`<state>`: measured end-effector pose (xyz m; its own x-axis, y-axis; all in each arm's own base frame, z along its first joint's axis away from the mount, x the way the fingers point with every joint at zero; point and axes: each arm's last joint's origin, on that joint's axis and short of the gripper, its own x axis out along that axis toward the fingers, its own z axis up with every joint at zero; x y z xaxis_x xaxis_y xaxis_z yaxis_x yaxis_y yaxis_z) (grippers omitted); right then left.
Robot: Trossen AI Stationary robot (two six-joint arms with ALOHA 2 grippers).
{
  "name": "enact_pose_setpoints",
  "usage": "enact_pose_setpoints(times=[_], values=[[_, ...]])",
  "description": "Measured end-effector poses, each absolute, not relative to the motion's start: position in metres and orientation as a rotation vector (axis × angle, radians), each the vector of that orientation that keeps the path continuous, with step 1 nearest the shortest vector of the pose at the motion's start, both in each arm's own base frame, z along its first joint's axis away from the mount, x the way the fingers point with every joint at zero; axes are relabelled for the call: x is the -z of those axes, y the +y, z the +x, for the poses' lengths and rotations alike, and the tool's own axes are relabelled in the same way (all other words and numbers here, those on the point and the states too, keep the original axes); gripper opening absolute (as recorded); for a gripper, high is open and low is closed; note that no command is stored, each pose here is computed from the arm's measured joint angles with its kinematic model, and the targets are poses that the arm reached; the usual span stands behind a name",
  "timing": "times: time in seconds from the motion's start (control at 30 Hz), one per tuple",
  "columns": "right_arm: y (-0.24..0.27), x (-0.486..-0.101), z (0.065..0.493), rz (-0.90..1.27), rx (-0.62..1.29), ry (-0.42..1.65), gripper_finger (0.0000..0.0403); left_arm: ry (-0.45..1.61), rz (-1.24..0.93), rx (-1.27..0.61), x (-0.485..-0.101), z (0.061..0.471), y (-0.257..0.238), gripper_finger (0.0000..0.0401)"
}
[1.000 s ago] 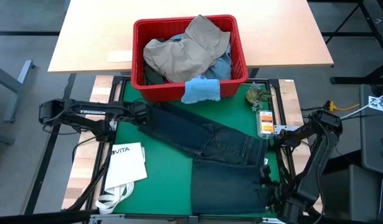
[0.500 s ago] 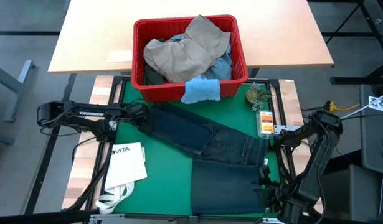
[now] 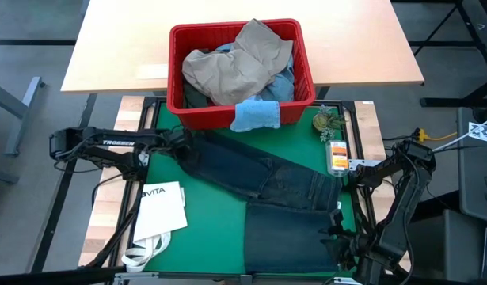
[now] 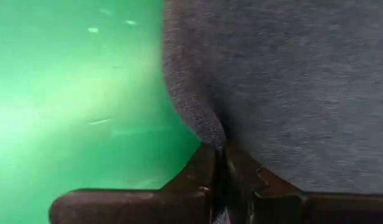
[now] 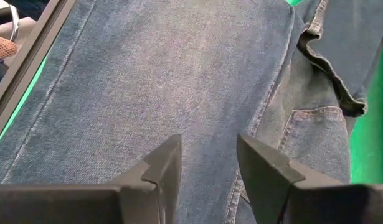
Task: Fold Laundry from Bin
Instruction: Fold the dark blue pants
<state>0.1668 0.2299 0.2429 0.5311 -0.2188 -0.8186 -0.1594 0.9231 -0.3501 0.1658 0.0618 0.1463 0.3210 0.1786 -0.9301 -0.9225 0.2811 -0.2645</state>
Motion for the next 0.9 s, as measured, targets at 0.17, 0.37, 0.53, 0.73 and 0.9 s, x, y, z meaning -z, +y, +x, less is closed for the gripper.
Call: enact_pose_setpoints(times=[0.17, 0.37, 0.53, 0.73, 0.9], values=[[0.23, -0.243, 0.167, -0.411, 0.036, 1.018, 0.0154, 0.927, -1.017, -0.826, -0.158, 0.174, 0.063, 0.0005], [0.23, -0.243, 0.167, -0.411, 0.036, 1.018, 0.0154, 0.89, -1.027, -0.697, -0.179, 0.189, 0.062, 0.0003], [0.23, -0.243, 0.167, -0.409, 0.037, 1.018, 0.0154, 0.869, -1.031, -0.583, -0.201, 0.201, 0.06, 0.0002], [0.231, -0.243, 0.167, -0.402, 0.035, 1.014, 0.0154, 0.835, -1.027, -0.483, -0.232, 0.212, 0.058, 0.0002], [0.231, -0.244, 0.168, -0.409, 0.055, 0.977, 0.0154, 0.785, -1.017, -0.391, -0.257, 0.222, 0.052, 0.0008]])
